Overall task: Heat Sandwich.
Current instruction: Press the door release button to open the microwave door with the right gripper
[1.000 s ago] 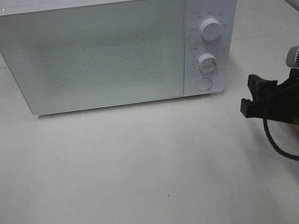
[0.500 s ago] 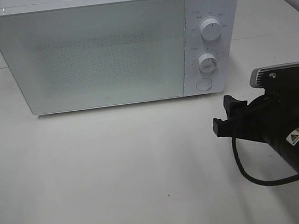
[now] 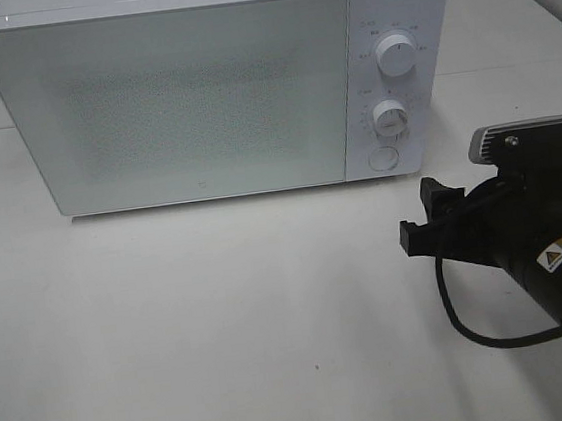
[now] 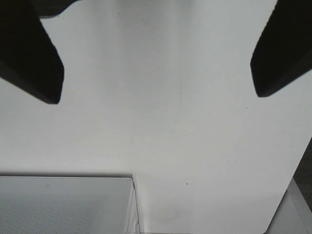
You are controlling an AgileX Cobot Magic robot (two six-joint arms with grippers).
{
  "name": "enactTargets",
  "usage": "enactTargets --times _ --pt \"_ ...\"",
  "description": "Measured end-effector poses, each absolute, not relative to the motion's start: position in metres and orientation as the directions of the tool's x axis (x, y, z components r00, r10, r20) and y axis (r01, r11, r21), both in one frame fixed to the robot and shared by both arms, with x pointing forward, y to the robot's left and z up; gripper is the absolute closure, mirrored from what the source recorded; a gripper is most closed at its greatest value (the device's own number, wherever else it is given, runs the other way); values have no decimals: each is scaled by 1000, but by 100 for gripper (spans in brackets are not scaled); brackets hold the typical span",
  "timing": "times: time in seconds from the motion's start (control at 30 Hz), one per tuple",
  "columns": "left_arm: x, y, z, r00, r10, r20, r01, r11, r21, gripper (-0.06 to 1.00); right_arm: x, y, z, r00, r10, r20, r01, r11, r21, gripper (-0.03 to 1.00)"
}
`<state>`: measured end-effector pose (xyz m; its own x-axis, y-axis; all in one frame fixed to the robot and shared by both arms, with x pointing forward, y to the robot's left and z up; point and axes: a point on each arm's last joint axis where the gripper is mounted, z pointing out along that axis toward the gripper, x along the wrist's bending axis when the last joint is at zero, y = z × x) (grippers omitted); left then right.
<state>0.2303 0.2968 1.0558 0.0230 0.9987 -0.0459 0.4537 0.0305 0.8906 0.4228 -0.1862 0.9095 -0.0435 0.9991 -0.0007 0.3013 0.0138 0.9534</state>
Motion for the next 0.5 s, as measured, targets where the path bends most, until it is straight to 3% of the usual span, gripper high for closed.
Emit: enactTargets --times 0.07,0.33,0.4,0.5 --pt "230 297 1056 23 999 -46 454 30 891 -5 423 -186 909 -39 999 15 302 -2 953 28" --pt "230 297 1056 23 999 -46 454 30 891 -5 423 -186 909 86 913 398 292 -405 867 28" --pt "230 297 1056 23 999 -46 454 30 891 -5 423 -186 909 149 800 581 265 -598 756 28" --pt "230 297 1056 23 999 -46 454 30 891 -5 423 -186 909 187 703 686 240 -710 662 28"
